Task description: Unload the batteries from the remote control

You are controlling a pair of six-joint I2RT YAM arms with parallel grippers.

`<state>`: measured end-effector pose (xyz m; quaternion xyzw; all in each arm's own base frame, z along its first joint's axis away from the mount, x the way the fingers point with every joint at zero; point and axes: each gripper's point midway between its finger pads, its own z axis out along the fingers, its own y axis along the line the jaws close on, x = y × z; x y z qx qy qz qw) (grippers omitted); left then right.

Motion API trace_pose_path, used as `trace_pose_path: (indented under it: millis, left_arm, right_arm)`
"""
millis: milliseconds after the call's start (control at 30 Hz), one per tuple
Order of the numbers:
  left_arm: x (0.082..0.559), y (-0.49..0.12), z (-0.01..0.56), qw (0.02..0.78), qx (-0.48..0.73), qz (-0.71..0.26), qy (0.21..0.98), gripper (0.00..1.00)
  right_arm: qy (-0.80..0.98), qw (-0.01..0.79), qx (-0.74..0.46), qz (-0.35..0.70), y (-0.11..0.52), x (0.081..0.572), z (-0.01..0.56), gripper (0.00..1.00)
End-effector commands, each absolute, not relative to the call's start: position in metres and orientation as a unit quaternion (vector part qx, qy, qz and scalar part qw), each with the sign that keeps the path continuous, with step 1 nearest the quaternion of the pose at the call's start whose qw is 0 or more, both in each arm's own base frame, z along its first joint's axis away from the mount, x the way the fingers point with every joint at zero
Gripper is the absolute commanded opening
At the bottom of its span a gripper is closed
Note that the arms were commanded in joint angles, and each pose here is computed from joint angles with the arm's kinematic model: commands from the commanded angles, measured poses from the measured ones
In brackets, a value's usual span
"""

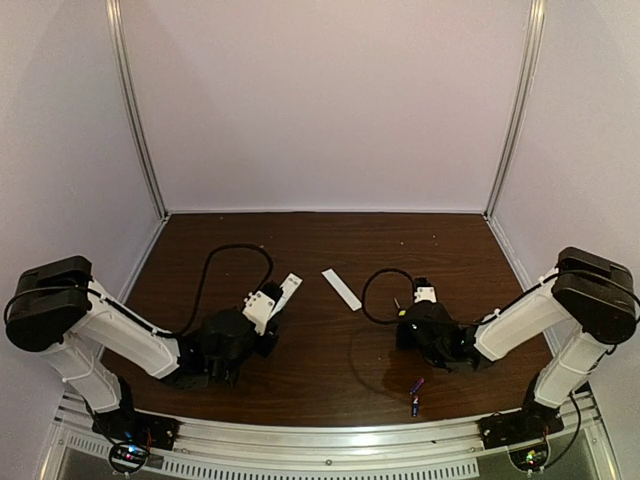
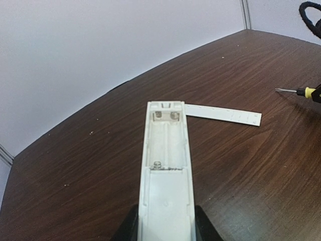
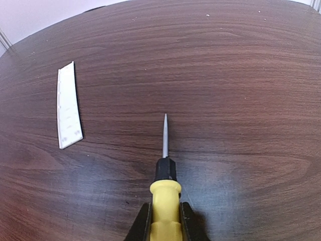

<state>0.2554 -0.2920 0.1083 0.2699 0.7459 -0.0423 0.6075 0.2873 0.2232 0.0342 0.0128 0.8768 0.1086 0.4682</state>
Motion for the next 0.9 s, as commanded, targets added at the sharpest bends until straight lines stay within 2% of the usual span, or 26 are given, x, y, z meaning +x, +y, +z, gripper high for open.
trace_pose_path:
  millis: [0, 633, 867]
  left_arm:
    - [0.258, -0.287, 0.117, 0.618, 0.249, -0.053, 0.744, 0.0]
    - [0.258, -0.285, 0.116, 0.615, 0.249, -0.05, 0.746, 0.0]
    - [0.258, -0.286, 0.116, 0.614, 0.248, -0.051, 0.748, 0.0]
  right_arm:
    - [0.889, 0.446, 0.0, 0.101, 0.226, 0.286, 0.018, 0.06]
    - [0.901, 0.425, -0.007, 0.09, 0.23, 0.286, 0.008, 0.25]
    - [0.902, 0.42, -0.009, 0.097, 0.234, 0.287, 0.012, 0.29]
